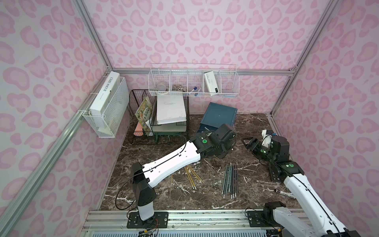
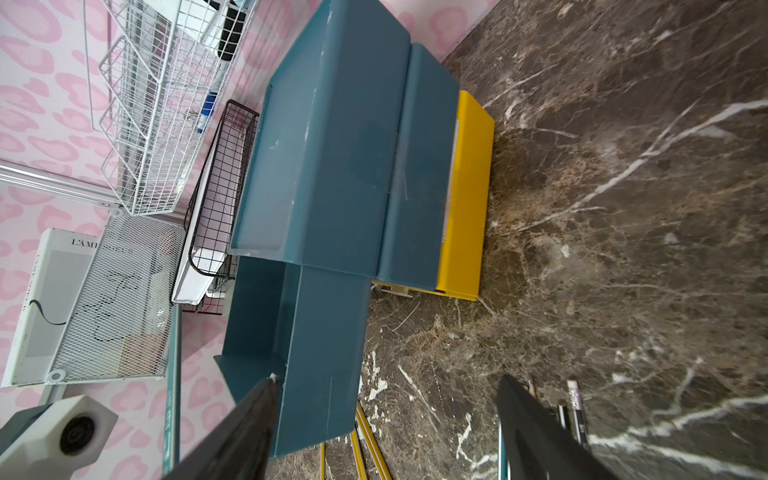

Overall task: Please place the pencils in the drawer according to their color
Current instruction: Place the pencil in the drawer, then pick up the pencil from the center of the board.

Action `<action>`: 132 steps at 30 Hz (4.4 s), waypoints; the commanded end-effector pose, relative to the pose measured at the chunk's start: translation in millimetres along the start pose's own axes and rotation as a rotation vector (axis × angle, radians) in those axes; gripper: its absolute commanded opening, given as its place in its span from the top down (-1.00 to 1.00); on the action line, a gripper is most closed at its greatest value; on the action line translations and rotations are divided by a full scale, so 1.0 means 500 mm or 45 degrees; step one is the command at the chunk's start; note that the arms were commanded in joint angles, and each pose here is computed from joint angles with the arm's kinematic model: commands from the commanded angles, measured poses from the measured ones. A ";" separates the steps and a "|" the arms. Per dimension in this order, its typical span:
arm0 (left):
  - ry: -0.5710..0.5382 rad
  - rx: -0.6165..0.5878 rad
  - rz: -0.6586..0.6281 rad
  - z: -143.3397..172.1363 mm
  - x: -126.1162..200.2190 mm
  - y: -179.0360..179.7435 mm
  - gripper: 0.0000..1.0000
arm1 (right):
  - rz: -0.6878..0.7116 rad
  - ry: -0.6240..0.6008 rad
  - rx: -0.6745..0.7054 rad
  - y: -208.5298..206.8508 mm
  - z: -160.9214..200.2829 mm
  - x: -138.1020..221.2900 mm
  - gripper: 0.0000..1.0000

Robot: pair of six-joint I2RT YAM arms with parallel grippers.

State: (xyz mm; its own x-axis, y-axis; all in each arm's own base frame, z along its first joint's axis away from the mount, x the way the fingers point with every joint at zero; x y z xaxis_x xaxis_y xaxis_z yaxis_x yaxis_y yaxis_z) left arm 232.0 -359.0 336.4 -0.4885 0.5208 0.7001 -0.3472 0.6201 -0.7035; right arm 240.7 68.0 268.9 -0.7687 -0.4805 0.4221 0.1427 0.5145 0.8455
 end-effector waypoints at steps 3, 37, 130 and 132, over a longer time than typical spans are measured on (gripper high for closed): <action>0.000 0.041 -0.031 -0.011 -0.019 0.013 1.00 | -0.007 -0.008 0.009 0.004 -0.006 -0.006 -0.62; 0.106 0.071 -0.048 -0.100 -0.097 0.001 1.00 | 0.044 -0.010 -0.011 -0.023 -0.007 -0.036 -0.62; 0.150 -1.658 -0.219 0.186 -0.116 0.296 -0.78 | 0.209 0.055 -0.015 -0.218 0.111 -0.013 -0.64; 0.168 -1.625 -0.256 0.192 -0.129 0.300 -0.74 | 0.216 0.062 -0.019 -0.221 0.116 -0.009 -0.64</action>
State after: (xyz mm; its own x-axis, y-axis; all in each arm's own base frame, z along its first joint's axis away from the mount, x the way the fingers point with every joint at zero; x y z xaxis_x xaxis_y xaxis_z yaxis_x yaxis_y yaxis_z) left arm 134.0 -348.4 176.0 -0.4202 0.3535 0.8357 0.6529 0.7574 0.0079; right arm 196.3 54.0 156.7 -0.7130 -0.4169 0.5637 0.2652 0.5839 0.7673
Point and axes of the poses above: each gripper's point midway between its finger pads, its own x axis back along the fingers, its own y axis along the line the jaws close on, z = x × y, the point moved 9 cm from there along x, back along the fingers, and after that the axes turned 12 degrees about -x, right-handed, at the moved point
